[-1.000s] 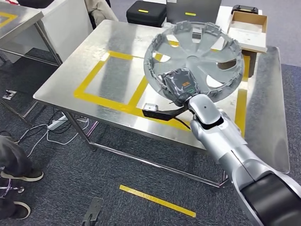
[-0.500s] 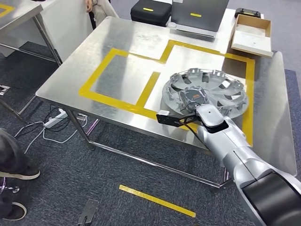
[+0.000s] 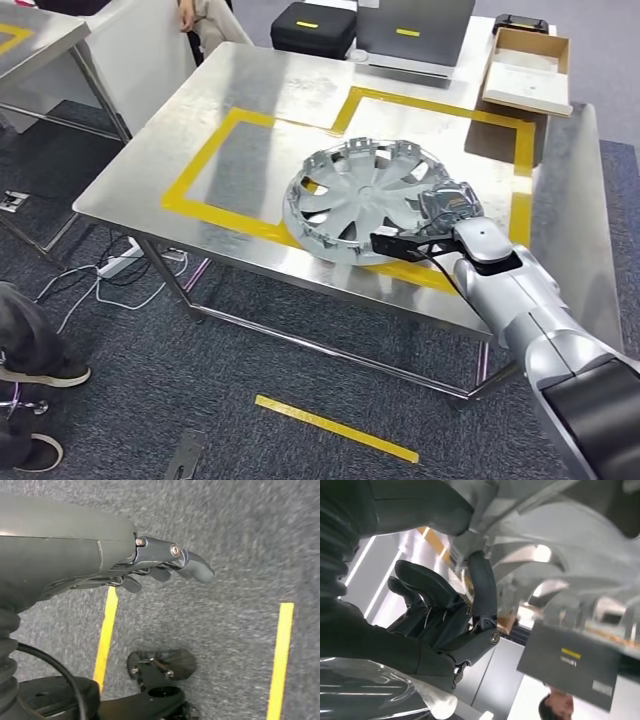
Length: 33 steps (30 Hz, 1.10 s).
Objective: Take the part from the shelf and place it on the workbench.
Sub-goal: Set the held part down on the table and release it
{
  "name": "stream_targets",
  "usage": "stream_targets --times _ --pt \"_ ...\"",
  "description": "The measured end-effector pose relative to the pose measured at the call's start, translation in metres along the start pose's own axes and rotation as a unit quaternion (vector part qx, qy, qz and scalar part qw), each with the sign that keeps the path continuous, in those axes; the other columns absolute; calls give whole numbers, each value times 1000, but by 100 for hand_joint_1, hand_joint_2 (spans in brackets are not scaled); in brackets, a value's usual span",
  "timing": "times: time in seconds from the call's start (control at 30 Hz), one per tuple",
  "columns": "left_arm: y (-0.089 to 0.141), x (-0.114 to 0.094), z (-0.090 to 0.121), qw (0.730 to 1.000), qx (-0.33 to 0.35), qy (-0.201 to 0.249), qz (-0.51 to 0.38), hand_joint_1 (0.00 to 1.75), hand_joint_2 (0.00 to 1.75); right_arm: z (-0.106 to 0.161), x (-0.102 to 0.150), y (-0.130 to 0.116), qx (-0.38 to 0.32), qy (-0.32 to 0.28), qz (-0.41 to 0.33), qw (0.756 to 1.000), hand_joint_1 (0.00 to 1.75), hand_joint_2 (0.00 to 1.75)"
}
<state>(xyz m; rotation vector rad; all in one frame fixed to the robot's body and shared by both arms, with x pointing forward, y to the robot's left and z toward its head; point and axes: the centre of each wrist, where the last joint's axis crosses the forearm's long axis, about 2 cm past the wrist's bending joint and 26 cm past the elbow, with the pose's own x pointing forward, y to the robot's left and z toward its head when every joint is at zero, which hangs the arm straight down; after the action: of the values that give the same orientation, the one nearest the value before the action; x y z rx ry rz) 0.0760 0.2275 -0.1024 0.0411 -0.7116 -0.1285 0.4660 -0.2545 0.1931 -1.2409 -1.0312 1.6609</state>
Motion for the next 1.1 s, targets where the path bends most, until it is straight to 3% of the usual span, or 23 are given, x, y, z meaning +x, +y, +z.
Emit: stream_targets --times 0.13,0.4,0.53,1.1 --pt "5 3 -3 1000 -7 -6 -2 0 175 0 12 -3 -6 -19 -17 1000 0 0" --pt "13 10 -8 1000 -7 -16 -9 0 175 -3 27 -18 -27 -35 -29 999 0 0" --pt "16 11 -9 1000 0 -16 -10 0 0 -4 26 -21 -36 -34 -30 998 0 0" --pt "16 4 -5 1000 4 2 1 0 0 -4 21 -33 -115 -47 -98 987 0 0"
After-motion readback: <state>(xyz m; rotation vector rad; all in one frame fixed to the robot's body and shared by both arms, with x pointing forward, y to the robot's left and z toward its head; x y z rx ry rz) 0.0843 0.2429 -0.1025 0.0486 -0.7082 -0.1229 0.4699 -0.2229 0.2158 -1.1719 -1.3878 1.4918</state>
